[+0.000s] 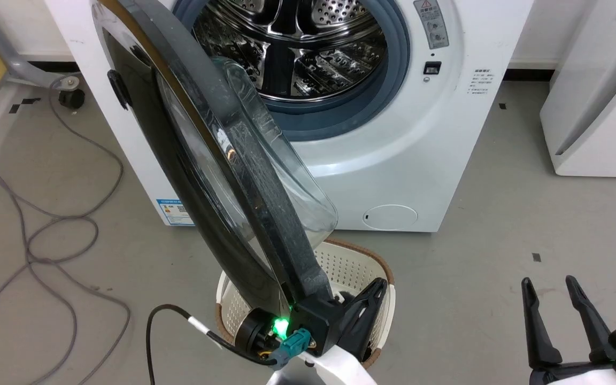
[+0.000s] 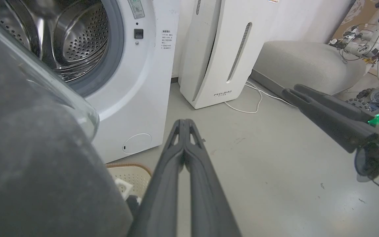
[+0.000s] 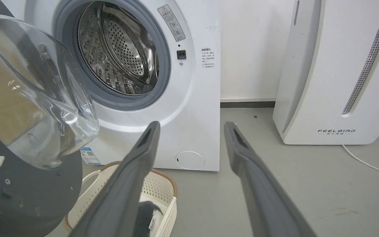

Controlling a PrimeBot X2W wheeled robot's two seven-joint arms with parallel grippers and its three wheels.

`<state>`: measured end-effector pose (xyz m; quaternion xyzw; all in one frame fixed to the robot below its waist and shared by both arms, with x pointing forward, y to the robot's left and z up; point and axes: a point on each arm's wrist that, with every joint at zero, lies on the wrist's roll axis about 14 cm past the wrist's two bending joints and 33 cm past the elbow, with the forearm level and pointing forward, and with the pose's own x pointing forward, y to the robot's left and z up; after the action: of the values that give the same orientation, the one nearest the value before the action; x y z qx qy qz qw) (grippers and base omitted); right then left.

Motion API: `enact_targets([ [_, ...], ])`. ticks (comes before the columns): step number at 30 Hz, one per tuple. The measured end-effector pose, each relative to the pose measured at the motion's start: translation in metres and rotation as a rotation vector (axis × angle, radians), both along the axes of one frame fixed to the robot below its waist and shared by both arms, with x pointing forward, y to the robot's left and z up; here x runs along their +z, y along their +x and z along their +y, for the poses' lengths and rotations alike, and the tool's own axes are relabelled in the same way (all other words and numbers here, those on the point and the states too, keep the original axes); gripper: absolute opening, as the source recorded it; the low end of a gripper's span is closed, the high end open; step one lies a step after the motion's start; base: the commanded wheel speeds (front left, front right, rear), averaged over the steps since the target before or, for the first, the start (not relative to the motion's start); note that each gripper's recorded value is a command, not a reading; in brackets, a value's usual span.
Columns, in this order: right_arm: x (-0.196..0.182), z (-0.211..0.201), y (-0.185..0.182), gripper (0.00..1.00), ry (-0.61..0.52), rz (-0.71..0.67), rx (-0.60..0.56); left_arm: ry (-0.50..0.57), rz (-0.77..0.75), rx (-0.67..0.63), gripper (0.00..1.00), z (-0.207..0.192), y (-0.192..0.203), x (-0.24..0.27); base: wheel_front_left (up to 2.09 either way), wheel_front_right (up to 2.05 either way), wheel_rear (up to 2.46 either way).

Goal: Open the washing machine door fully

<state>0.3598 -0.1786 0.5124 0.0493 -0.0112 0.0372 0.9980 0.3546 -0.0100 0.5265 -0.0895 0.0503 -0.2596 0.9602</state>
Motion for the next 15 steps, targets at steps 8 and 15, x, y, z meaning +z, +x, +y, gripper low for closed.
enact_targets([
  [8,-0.004,0.002,0.002,1.00,0.004,0.008,0.007,0.002,0.015,0.045,0.00,0.013,-0.006,0.000,0.00,0.00,0.00],
  [15,0.001,0.007,0.001,1.00,0.010,-0.009,0.021,0.008,0.022,0.095,0.00,0.029,-0.020,0.002,0.00,0.00,0.00],
])
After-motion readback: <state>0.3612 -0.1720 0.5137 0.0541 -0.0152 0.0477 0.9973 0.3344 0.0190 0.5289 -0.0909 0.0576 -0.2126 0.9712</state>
